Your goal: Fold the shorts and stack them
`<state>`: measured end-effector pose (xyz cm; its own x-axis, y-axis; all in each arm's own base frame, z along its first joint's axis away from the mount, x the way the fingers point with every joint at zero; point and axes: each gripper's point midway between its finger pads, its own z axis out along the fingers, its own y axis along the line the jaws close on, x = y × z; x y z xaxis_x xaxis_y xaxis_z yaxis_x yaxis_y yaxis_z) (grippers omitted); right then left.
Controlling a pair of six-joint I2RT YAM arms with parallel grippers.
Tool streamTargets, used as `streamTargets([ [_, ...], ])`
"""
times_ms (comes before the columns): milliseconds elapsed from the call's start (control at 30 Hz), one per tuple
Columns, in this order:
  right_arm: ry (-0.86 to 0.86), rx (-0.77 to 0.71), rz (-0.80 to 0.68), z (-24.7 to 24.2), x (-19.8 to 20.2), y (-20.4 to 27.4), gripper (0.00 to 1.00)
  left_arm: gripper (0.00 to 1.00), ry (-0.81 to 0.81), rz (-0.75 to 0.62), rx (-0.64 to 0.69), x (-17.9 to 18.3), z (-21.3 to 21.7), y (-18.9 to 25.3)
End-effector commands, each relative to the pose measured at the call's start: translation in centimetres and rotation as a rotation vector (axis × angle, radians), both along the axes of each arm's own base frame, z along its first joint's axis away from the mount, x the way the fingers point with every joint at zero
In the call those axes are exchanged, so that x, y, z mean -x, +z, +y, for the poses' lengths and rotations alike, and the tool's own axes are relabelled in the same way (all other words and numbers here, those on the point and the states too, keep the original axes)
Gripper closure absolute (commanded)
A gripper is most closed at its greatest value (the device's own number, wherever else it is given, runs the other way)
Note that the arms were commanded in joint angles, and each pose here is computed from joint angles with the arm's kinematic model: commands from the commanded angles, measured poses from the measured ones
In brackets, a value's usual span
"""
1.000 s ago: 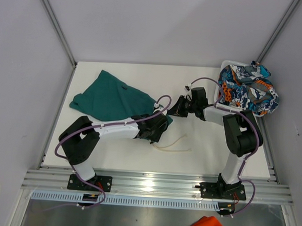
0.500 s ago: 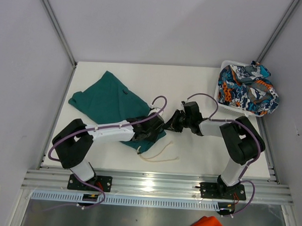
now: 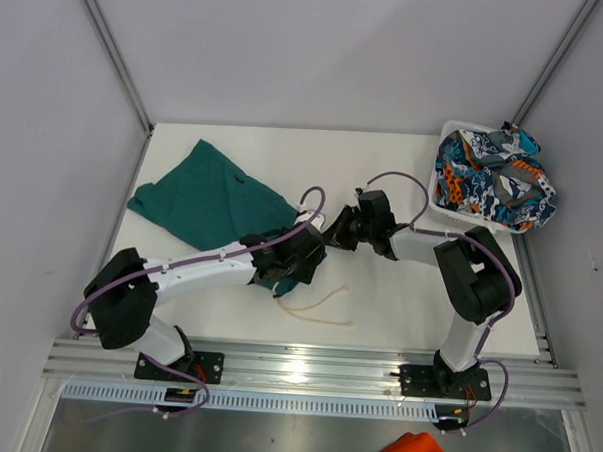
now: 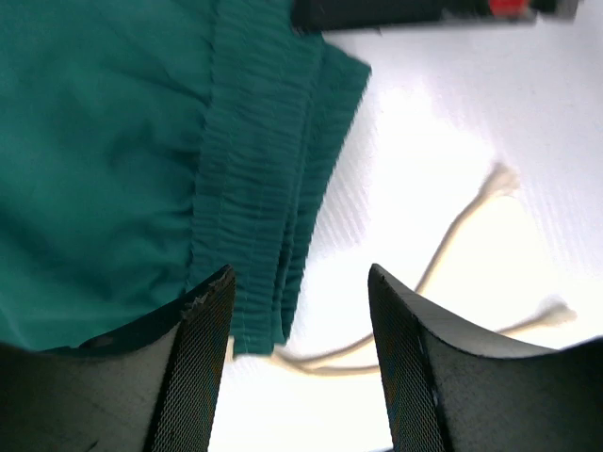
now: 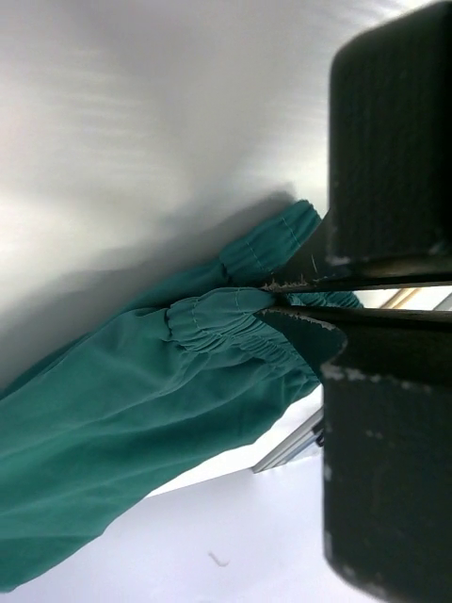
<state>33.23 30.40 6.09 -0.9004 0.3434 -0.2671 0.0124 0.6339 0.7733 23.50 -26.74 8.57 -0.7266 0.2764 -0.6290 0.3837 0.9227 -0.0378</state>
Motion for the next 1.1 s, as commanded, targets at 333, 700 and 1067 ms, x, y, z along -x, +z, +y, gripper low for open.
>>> streamTargets([
  [333,0.003,0.02,-0.057,0.8,-3.4,1.1,1.0,0.39,0.058,-0.09,-0.28,-2.1,1.6,-1.0],
  [700,0.009,0.006,-0.061,0.6,-3.5,1.4,1.0,0.38,0.088,-0.127,-0.401,-3.4,2.4,-1.4],
  [1067,0.005,0.0,-0.064,0.3,-3.9,1.6,1.0,0.35,0.035,-0.064,-0.401,-2.6,1.7,-3.8],
])
